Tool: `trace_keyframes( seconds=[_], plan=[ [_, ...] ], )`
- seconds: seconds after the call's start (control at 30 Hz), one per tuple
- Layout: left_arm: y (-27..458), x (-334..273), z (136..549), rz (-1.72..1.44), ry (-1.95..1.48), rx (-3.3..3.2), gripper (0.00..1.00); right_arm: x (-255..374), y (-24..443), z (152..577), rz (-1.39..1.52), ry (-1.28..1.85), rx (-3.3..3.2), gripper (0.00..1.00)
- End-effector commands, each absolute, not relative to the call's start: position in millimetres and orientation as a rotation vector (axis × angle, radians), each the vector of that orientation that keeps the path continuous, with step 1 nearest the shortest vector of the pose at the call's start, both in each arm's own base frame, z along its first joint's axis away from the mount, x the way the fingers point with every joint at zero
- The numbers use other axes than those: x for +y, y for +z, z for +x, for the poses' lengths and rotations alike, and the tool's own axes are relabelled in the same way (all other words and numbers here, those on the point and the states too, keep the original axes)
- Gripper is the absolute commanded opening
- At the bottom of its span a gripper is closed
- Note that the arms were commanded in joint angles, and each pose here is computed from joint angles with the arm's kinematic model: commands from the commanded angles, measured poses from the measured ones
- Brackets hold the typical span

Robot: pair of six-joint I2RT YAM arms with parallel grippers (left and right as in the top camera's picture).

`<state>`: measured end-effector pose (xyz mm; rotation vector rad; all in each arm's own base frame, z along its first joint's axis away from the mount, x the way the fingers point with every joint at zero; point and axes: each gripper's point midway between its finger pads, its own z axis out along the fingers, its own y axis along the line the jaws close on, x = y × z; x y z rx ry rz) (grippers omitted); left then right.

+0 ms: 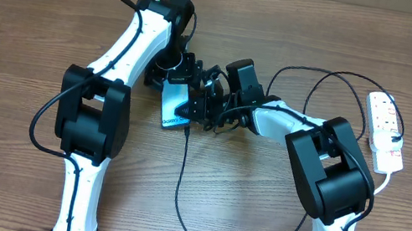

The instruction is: Plug charger to phone and switch on socket

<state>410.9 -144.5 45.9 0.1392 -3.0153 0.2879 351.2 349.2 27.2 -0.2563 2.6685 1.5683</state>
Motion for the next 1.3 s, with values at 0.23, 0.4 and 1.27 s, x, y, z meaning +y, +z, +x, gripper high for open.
trace_keyframes(
  seconds=[0.23,0.4,1.27],
  plan=[
    [78,-137,419,0.106,0.464,-3.021,1.00,350,30,353,-0.284,1.543,2.654,0.04],
    [108,-146,424,-0.012,0.910,-2.930,1.00,354,57,350,-0.404,1.742,2.526,0.04],
    [183,-159,438,-0.299,1.798,-2.699,0.78,333,154,379,-0.275,2.226,2.302,0.04]
  ],
)
